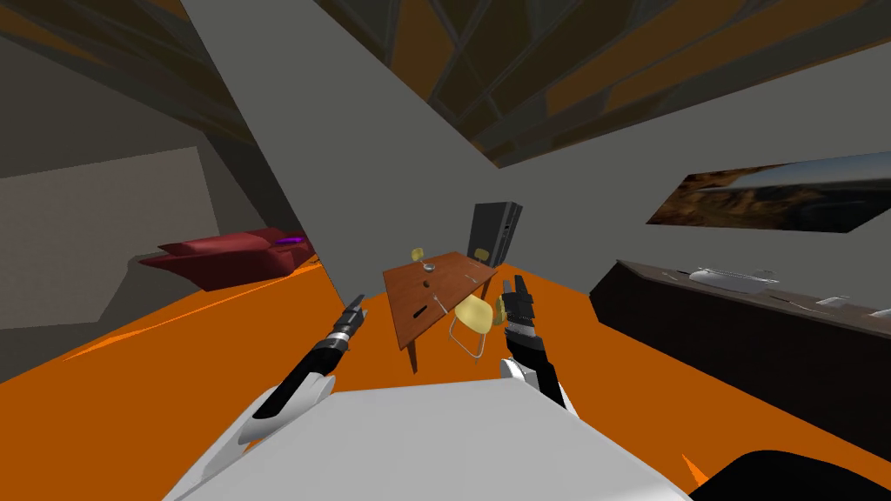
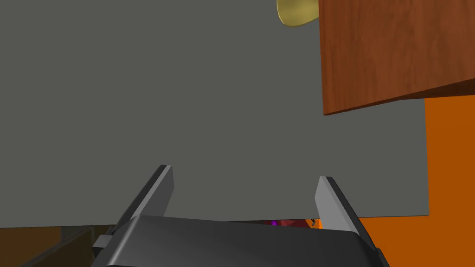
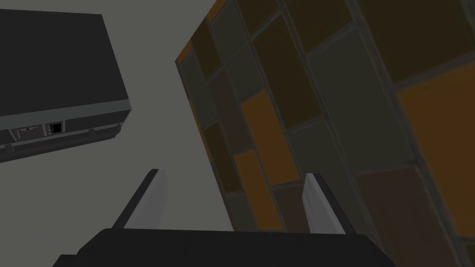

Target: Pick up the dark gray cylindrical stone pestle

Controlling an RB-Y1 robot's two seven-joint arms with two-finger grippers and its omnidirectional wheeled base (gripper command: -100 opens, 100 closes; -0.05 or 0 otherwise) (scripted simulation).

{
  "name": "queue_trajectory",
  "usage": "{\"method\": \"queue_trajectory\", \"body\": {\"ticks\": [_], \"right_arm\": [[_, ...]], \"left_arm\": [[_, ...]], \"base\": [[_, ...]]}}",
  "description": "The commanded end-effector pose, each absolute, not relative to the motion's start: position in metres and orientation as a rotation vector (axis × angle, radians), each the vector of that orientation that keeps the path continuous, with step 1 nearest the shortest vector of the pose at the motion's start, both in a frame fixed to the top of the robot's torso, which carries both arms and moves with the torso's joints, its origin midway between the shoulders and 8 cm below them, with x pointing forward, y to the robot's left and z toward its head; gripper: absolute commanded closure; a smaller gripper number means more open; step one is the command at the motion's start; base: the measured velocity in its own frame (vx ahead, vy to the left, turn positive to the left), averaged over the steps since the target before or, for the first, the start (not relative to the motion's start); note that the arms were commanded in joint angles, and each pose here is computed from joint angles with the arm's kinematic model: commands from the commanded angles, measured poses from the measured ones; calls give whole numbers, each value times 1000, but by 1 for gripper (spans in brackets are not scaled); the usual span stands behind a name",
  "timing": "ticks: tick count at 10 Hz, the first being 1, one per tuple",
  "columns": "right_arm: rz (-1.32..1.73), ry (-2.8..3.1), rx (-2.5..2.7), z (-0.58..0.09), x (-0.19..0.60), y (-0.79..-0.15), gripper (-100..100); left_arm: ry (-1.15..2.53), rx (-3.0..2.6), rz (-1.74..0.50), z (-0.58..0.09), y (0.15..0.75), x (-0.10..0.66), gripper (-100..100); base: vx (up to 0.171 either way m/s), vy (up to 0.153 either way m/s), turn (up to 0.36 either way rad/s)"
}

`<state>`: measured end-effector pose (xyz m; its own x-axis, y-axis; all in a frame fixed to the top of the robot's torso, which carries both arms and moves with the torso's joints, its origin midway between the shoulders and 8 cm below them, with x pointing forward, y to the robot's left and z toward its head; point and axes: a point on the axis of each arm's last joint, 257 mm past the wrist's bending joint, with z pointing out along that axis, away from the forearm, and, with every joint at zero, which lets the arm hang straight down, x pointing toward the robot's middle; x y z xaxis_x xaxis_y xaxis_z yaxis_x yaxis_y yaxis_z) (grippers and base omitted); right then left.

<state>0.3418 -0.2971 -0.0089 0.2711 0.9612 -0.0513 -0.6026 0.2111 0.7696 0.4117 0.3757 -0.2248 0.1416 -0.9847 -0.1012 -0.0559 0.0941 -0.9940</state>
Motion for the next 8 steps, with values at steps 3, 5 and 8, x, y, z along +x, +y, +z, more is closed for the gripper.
{"method": "queue_trajectory", "body": {"ticks": [3,5,8], "right_arm": [[1184,607,717,-9,342,-297,0],[1184,607,717,-9,342,-297,0],[1184,607,717,-9,342,-297,0]], "left_arm": [[1234,-1349,-948,-261,393,412,-100],[1260,-1421,-908,-284,404,408,-100],[1285,-1548,-840,-322,425,399,-100]], "base": [[-12,-24,-67],[-6,-29,-74],[0,-35,-73]]}}
